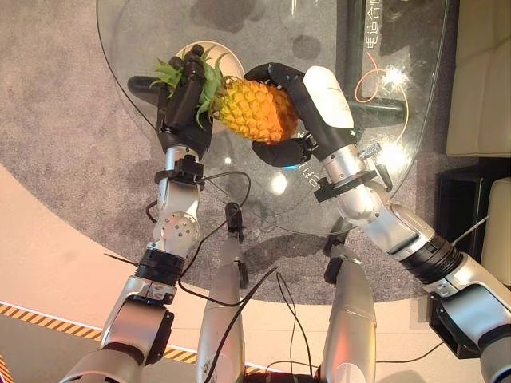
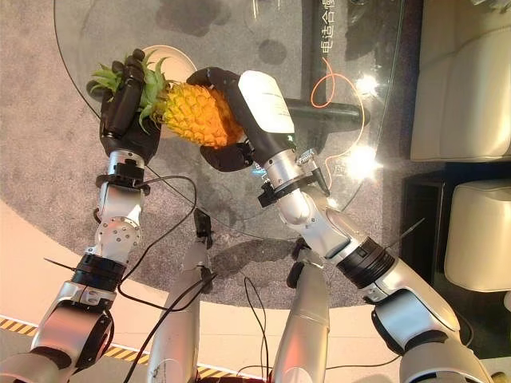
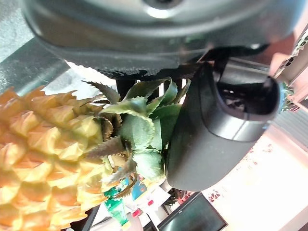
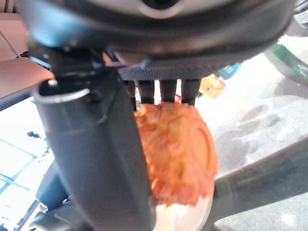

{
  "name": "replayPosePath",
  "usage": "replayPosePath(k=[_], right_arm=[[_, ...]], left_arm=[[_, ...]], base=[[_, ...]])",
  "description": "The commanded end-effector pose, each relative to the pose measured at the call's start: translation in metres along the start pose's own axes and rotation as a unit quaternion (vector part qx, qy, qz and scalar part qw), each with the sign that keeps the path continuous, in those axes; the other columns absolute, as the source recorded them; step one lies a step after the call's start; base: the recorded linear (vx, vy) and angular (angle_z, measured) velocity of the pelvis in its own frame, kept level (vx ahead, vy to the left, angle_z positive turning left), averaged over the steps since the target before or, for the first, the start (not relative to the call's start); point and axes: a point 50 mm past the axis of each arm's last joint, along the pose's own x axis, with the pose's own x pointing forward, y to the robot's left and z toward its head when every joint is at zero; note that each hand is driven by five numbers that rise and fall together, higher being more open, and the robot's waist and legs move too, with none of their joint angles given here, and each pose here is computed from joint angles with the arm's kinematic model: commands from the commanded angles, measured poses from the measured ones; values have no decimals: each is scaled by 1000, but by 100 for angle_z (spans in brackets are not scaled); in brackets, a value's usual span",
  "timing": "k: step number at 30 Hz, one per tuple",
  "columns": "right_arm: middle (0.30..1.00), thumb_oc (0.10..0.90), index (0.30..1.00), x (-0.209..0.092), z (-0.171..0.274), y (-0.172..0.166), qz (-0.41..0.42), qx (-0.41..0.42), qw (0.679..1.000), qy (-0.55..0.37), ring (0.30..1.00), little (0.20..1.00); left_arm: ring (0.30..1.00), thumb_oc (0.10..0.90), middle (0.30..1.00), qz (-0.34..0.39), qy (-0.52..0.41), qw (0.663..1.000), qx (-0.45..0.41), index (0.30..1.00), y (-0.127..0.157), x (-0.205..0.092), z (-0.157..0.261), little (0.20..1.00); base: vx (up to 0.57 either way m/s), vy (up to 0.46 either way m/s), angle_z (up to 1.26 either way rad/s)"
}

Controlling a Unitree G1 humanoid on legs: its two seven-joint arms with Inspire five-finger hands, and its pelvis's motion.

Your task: Pick up the fruit to the plate

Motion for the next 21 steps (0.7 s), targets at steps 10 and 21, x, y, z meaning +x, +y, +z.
replayPosePath(k=[10,21], right_arm=[[900,800,900,28,79,-39,-105,44,974,-194,900,900],[900,800,900,28,74,-40,-121,41,975,-182,900,900]], left_arm=[[300,100,300,-148,-83,985,2,300,-75,18,23,200],[300,100,300,-102,-148,980,82,300,-72,16,35,200]], base=[[0,0,0],[0,0,0]])
